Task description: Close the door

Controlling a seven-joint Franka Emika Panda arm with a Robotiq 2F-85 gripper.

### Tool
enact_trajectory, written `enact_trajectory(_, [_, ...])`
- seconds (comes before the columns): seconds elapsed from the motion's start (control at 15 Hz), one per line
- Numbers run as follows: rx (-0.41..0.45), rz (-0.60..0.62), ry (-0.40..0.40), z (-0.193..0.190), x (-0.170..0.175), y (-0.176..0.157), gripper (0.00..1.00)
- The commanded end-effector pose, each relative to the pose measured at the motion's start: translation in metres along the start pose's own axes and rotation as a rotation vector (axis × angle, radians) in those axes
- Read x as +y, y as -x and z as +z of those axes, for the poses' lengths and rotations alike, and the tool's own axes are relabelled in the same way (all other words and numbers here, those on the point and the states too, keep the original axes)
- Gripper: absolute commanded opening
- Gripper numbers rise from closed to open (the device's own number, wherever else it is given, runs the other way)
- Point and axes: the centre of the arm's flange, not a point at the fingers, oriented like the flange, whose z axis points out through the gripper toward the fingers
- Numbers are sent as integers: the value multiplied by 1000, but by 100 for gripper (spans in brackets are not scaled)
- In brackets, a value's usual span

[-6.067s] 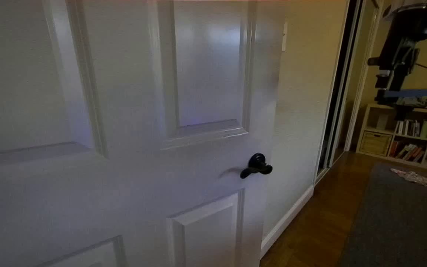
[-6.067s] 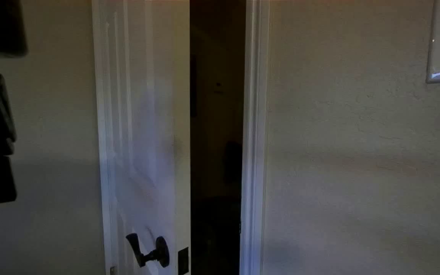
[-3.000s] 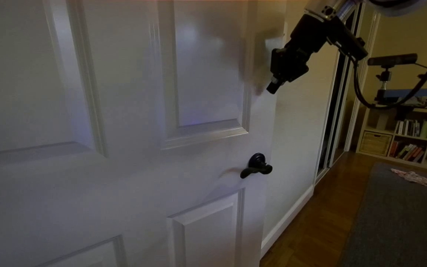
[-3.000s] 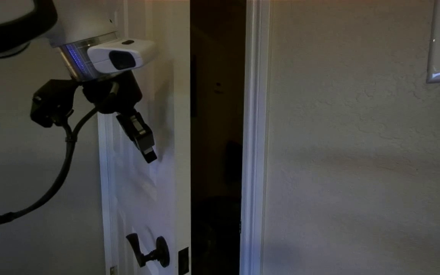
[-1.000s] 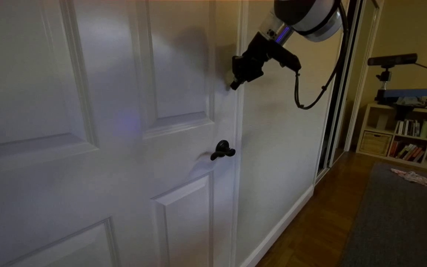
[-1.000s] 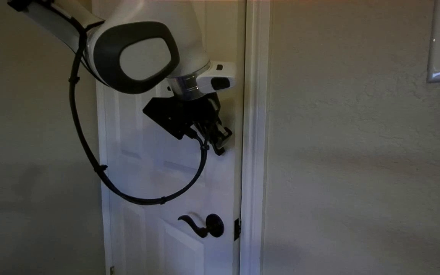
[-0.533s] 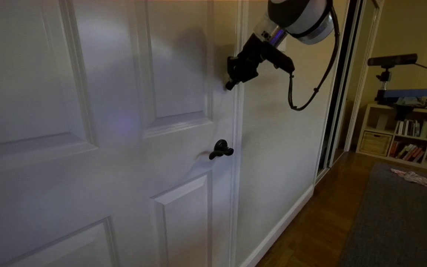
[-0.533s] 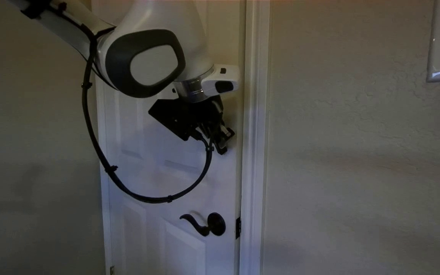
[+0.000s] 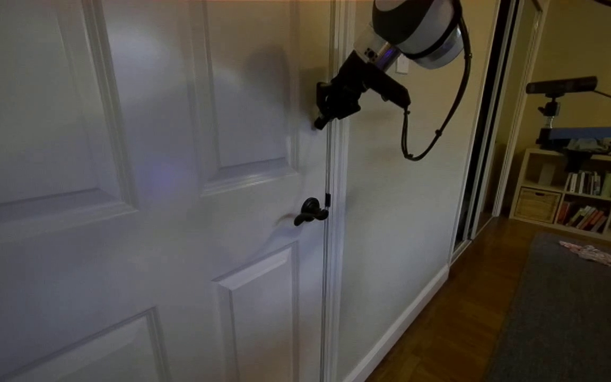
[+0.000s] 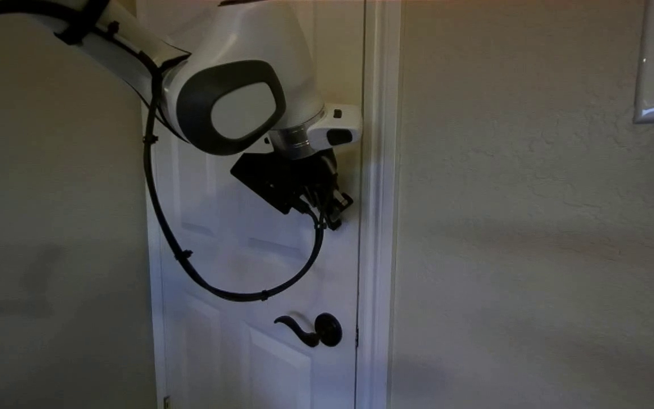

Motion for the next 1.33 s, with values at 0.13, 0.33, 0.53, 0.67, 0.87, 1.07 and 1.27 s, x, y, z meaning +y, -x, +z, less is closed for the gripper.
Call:
enact_trajectory(0.13, [20,-9,-26,3,1,-4,4])
enact_trajectory(0.33, [-57,-41,0,-9,4,8,3])
enact_trajectory(0.53, [-132,-81,22,-25,6,26,3])
enact_trajectory(0.67, [-179,-103,43,-42,9,40,4])
enact_trajectory(0.87, [-267,-116,92,-71,18,68,3])
enact_trajectory(1.07, [-365,-121,142,-95,30,96,4])
enact_trajectory(1.27, [-471,-124,196,-113,43,127,30])
